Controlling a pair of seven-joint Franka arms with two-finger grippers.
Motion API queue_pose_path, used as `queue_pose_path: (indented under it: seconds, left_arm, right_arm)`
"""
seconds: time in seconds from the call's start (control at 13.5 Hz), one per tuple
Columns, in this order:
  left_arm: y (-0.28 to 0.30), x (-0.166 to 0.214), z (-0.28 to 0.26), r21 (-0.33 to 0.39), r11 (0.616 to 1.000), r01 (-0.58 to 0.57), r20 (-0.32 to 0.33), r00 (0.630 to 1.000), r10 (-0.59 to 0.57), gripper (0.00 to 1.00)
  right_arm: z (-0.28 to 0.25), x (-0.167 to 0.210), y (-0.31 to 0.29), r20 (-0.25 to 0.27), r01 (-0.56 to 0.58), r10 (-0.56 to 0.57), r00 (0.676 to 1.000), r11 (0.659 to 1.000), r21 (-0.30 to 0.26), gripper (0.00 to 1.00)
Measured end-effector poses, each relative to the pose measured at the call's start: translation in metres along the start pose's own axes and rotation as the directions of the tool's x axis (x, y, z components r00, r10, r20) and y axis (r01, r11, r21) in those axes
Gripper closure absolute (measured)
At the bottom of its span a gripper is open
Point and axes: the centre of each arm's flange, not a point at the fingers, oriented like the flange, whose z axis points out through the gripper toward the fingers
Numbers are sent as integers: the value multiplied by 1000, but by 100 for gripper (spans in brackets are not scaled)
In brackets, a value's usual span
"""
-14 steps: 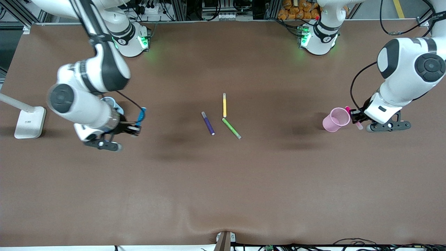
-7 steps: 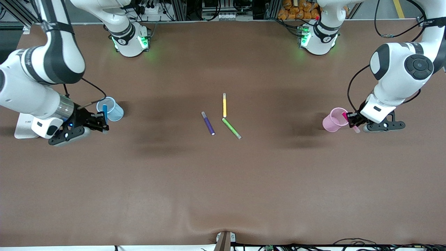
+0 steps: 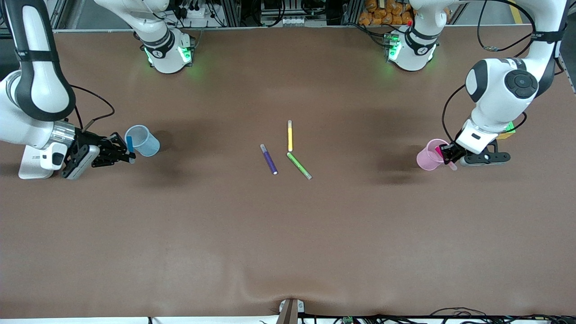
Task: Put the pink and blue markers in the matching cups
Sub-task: 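Lower both markers into their cups and open both grippers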
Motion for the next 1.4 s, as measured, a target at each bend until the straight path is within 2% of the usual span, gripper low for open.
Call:
queue_pose_path:
  seconds: [0.15, 0.3, 0.59, 1.11, 1.18, 1.4]
  left_arm:
    - [0, -4, 3, 0, 1000, 0, 3, 1000, 0, 82]
    - [0, -7, 6, 0, 1000, -1, 11, 1000, 1, 82]
    - [0, -10, 9, 0, 1000, -1, 17, 1000, 1, 82]
    - [0, -12, 11, -1, 1000, -2, 19, 1000, 2, 81]
    - [0, -12, 11, -1, 1000, -2, 18, 1000, 2, 80]
    - [1, -10, 10, -2, 1000, -3, 7, 1000, 3, 50]
  right_arm:
    - [-1, -4, 2, -45, 88, -87, 995, 996, 23, 83]
    - [1, -17, 8, -73, 127, -122, 990, 990, 68, 83]
    - [17, -51, 19, -82, 125, -116, 990, 985, 119, 83]
    - [39, -79, 30, -111, 199, -181, 977, 963, 179, 83]
    - [40, -83, 32, -117, 206, -186, 976, 961, 187, 83]
    - [42, -88, 34, -124, 214, -192, 974, 955, 203, 83]
